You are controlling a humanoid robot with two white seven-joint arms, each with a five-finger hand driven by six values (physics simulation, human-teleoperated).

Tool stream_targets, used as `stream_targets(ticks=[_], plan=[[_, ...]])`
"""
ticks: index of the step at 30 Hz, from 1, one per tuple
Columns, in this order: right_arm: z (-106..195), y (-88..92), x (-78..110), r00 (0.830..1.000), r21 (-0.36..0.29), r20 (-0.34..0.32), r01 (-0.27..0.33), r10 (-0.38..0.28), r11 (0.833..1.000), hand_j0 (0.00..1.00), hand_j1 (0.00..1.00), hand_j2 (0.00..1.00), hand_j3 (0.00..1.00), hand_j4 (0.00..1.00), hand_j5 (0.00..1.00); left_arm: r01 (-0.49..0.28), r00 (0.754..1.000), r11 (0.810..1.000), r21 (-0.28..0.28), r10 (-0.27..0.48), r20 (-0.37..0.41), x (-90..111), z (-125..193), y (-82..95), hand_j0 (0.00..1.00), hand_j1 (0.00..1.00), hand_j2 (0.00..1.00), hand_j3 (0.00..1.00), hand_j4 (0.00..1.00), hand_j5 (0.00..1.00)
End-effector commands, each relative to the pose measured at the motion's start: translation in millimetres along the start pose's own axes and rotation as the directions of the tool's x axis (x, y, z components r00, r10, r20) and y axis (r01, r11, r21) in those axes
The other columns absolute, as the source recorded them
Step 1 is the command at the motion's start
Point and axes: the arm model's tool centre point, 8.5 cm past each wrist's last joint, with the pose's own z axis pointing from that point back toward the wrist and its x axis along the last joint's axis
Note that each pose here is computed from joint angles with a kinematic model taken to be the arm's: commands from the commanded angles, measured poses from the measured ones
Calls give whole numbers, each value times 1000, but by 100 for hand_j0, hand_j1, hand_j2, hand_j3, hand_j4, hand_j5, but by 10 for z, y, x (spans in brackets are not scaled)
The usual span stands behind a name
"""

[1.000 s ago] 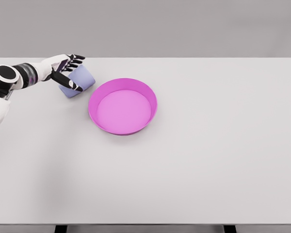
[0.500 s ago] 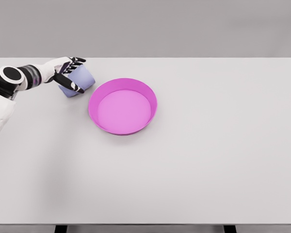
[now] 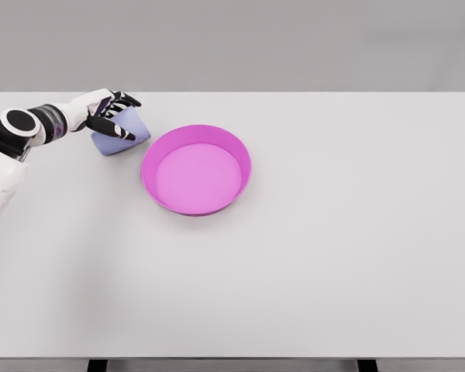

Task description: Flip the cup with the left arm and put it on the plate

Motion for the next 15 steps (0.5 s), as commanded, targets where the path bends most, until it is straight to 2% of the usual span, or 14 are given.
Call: stream_targets(ticks=[1,2,4,6,9,11,13,15], plan=[[0,0,0,1000,0,0,0,0,1000,100,100,100,100,100,100,-2,1000,1000,0,2,9,-14,-3,3,67,67,67,67,67,67],[0,0,0,1000,0,0,0,0,1000,100,100,100,100,100,100,-3,1000,1000,-2,3,17,2,1,6,65,65,65,65,65,65],[0,0,0,1000,0,0,0,0,1000,100,100,100,100,100,100,-9,995,1000,-10,10,100,88,16,16,60,60,60,60,60,60],[0,0,0,1000,0,0,0,0,1000,100,100,100,100,100,100,-11,985,1000,-13,13,170,141,50,38,59,59,59,59,59,59],[0,0,0,1000,0,0,0,0,1000,100,100,100,100,100,100,26,957,1000,-4,-24,290,268,100,58,60,60,60,60,60,60],[0,0,0,1000,0,0,0,0,1000,100,100,100,100,100,100,47,938,999,1,-44,344,335,120,53,60,60,60,60,60,60],[0,0,0,1000,0,0,0,0,1000,100,100,100,100,100,100,97,896,995,13,-93,434,458,164,29,61,61,61,61,61,61],[0,0,0,1000,0,0,0,0,1000,100,100,100,100,100,100,110,829,994,14,-99,550,644,247,-25,61,61,61,61,61,61]])
